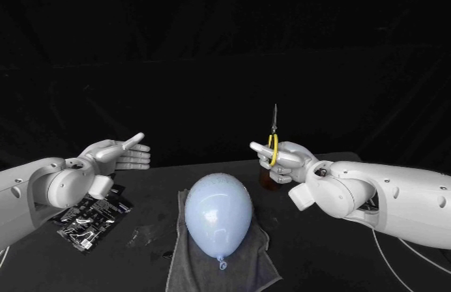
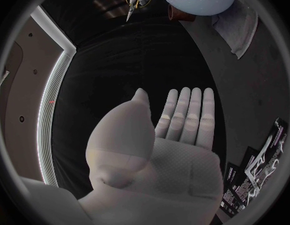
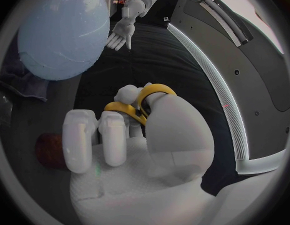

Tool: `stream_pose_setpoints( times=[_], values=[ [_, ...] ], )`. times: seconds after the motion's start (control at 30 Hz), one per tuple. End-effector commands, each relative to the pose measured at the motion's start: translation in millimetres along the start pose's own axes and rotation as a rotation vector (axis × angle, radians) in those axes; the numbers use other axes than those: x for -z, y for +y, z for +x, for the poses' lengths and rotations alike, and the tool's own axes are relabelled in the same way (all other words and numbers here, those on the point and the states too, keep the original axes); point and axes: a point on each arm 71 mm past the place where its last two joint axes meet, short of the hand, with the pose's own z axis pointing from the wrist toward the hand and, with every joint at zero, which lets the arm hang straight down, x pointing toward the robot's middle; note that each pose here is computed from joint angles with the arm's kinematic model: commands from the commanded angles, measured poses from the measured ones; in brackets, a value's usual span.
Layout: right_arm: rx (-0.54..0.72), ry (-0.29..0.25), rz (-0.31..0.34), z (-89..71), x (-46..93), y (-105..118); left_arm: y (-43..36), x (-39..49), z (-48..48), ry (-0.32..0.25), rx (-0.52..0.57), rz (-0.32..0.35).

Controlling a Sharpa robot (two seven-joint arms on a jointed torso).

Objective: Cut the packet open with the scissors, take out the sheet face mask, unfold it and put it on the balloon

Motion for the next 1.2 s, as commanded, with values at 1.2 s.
stream_pose_setpoints(
  times=[1.2],
  values=[
    [-0.045, 0.295, -0.039, 35.0, 14.5, 1, 14.7, 33.2, -42.3, -0.034, -0.133, 0.108]
  ],
)
